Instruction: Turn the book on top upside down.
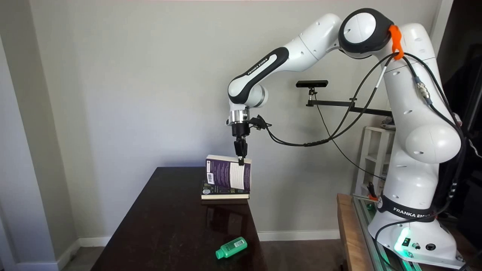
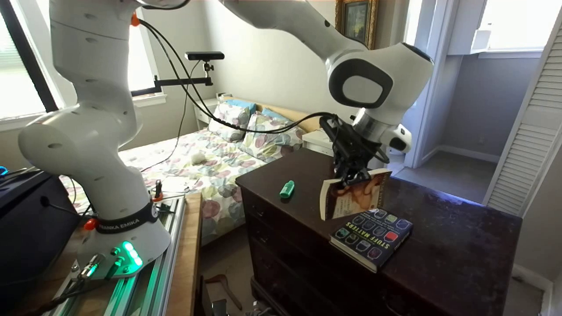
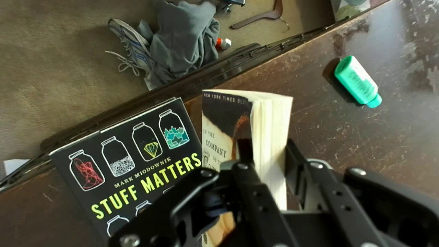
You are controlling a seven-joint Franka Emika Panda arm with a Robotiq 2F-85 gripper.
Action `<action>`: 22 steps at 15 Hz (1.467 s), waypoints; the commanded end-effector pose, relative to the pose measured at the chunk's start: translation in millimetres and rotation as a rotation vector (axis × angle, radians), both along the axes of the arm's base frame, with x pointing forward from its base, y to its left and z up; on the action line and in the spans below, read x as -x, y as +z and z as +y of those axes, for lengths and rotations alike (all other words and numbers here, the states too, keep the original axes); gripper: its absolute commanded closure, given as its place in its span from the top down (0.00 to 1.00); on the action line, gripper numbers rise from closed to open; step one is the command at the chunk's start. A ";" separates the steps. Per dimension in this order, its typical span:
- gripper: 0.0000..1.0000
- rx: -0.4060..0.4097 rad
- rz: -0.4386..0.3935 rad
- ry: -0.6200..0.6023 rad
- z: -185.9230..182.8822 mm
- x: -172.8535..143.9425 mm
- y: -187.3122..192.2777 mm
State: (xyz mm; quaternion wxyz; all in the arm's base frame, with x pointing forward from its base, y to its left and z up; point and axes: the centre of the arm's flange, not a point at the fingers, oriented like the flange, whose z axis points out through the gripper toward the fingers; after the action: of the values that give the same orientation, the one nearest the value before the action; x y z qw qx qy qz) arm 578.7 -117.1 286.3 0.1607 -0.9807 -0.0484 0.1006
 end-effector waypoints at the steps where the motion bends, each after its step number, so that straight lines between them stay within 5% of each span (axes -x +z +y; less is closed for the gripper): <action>1: 0.07 -0.139 0.036 0.059 -30.0 5.8 -14.8; 4: 0.07 -0.177 0.046 0.082 -48.4 10.9 -31.2; 17: 0.07 -0.098 -0.003 0.023 -75.2 -6.2 -53.4; 22: 0.07 0.027 -0.023 -0.006 -84.9 -11.0 -65.5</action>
State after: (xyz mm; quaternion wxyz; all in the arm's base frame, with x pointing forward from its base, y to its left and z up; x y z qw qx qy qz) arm 579.0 -195.1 234.9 0.1877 -0.9754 -0.0634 0.0966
